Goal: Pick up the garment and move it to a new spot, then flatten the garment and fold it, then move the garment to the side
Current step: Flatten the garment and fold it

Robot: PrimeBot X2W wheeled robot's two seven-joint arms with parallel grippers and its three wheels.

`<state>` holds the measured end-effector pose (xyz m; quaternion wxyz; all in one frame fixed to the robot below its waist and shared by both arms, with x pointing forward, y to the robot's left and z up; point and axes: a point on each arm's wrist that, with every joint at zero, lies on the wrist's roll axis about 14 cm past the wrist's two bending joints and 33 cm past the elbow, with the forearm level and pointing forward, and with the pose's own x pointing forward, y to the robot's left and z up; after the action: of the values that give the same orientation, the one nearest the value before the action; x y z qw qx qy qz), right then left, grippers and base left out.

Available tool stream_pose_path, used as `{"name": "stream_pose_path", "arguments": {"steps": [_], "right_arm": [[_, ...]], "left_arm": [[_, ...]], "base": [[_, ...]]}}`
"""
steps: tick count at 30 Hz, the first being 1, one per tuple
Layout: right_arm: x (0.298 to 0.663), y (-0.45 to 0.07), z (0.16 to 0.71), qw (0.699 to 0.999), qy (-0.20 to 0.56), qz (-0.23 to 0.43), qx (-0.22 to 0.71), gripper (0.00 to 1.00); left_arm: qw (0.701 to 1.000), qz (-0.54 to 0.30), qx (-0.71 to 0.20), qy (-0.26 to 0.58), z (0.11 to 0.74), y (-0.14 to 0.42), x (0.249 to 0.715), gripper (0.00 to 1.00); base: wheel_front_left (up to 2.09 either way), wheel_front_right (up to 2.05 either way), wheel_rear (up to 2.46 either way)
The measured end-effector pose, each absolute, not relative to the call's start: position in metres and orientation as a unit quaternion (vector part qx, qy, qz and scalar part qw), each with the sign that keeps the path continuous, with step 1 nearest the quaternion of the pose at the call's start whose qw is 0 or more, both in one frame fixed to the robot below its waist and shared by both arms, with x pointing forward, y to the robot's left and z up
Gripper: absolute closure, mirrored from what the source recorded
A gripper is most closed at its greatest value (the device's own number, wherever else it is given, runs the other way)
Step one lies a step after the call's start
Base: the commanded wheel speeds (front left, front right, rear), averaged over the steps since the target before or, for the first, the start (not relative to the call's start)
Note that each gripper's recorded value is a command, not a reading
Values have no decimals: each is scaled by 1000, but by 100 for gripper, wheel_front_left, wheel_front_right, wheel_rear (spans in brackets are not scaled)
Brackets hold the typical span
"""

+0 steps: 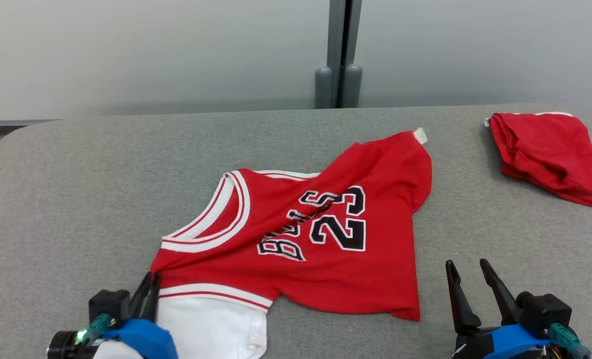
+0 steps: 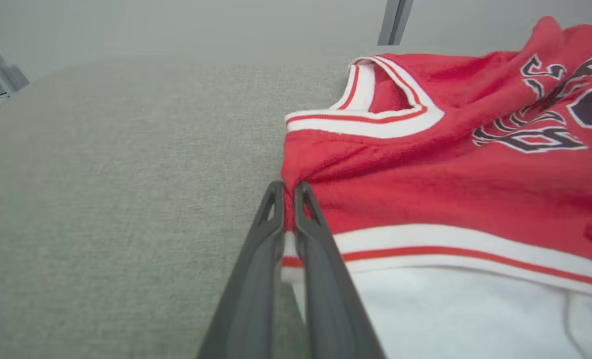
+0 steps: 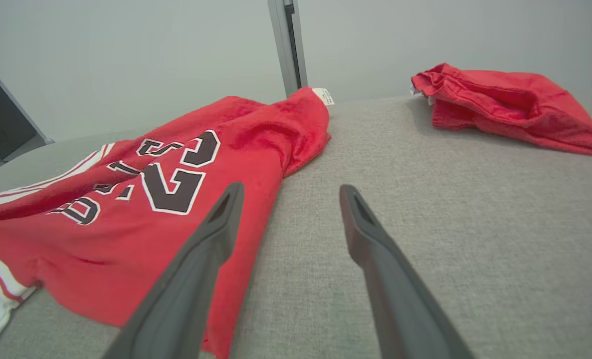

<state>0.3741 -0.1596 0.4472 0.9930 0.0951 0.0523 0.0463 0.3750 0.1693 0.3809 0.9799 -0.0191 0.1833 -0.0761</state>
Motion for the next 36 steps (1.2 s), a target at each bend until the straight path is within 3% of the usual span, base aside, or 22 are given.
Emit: {"name": "stream_pose_path", "arguments": {"steps": [6, 22, 23, 24, 36], "right_arm": [[375, -153, 440, 992, 65, 56, 89, 0], [366, -162, 429, 992, 83, 44, 80, 0], [366, -161, 428, 992, 84, 45, 80, 0], [365, -159, 428, 992, 86, 48, 80, 0], [365, -119, 423, 985, 100, 106, 88, 0]], "left_arm": [[984, -4, -14, 177, 383, 222, 353, 100], [983, 81, -7, 164, 391, 271, 336, 98], [984, 78, -8, 162, 392, 268, 336, 29], [985, 74, -9, 157, 395, 265, 337, 0], [996, 83, -31, 34, 461, 255, 346, 0]], "base": [[0, 0, 0], [0, 0, 0], [0, 0, 0], [0, 0, 0], [0, 0, 0]]}}
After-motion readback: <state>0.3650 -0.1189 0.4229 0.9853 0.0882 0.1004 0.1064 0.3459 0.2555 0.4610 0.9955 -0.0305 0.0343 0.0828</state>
